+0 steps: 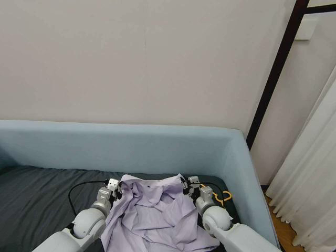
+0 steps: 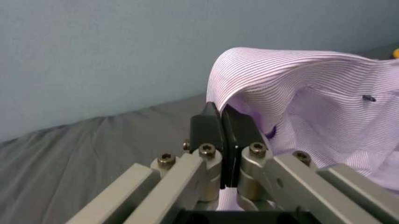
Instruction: Pick up the clothes from the sofa and hang them on the clothes hanger.
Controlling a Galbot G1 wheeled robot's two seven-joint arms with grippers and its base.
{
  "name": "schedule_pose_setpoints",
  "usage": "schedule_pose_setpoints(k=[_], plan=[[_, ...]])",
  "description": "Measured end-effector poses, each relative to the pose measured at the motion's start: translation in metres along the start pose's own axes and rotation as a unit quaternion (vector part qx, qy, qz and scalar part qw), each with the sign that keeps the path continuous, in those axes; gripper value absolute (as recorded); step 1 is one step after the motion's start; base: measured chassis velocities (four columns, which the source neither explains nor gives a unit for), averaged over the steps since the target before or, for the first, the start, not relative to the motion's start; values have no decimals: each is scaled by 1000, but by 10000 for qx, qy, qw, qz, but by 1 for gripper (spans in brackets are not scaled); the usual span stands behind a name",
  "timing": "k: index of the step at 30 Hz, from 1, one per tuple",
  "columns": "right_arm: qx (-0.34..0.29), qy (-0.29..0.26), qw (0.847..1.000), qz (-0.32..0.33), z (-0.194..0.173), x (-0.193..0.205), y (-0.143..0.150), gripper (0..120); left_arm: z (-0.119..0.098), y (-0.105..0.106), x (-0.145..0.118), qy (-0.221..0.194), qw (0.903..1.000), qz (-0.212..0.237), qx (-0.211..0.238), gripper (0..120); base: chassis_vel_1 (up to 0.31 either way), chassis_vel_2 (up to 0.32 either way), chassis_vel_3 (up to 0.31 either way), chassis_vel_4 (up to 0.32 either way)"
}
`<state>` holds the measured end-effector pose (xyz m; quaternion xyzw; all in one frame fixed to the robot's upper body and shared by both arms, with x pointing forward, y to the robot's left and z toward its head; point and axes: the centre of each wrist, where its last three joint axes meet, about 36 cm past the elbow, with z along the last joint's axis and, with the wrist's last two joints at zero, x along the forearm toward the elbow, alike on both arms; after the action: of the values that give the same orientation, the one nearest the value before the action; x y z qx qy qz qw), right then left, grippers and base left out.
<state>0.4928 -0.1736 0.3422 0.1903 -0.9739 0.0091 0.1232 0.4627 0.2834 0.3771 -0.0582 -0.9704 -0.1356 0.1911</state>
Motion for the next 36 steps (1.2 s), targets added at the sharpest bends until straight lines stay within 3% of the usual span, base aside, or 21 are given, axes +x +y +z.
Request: schedule_pose_setpoints(k=[6, 8, 14, 18, 27, 36], plan=[[-15, -40, 10000, -69, -2, 34, -18, 52, 3, -5, 3, -3, 10000, 43, -27, 0, 0, 0, 0, 0], [-156, 77, 9998, 57, -11, 36, -35, 62, 4, -5, 4, 2, 10000, 46, -38, 0, 0, 0, 0, 0], [-368, 1021, 9937, 277, -12, 10, -95, 86, 9, -8, 9, 25, 9999, 83, -53, 0, 0, 0, 0, 0], [-88, 1543, 9878, 201, 5, 0, -111, 97, 10, -9, 14, 18, 9999, 97, -40, 0, 0, 0, 0, 0], [104, 2180, 9750, 412, 48, -7, -136, 100, 19, -12, 26, 22, 9999, 144, -71, 0, 0, 0, 0, 0], [-122, 2426, 9662, 862, 72, -11, -163, 100, 24, -12, 31, 5, 9998, 181, -81, 0, 0, 0, 0, 0]])
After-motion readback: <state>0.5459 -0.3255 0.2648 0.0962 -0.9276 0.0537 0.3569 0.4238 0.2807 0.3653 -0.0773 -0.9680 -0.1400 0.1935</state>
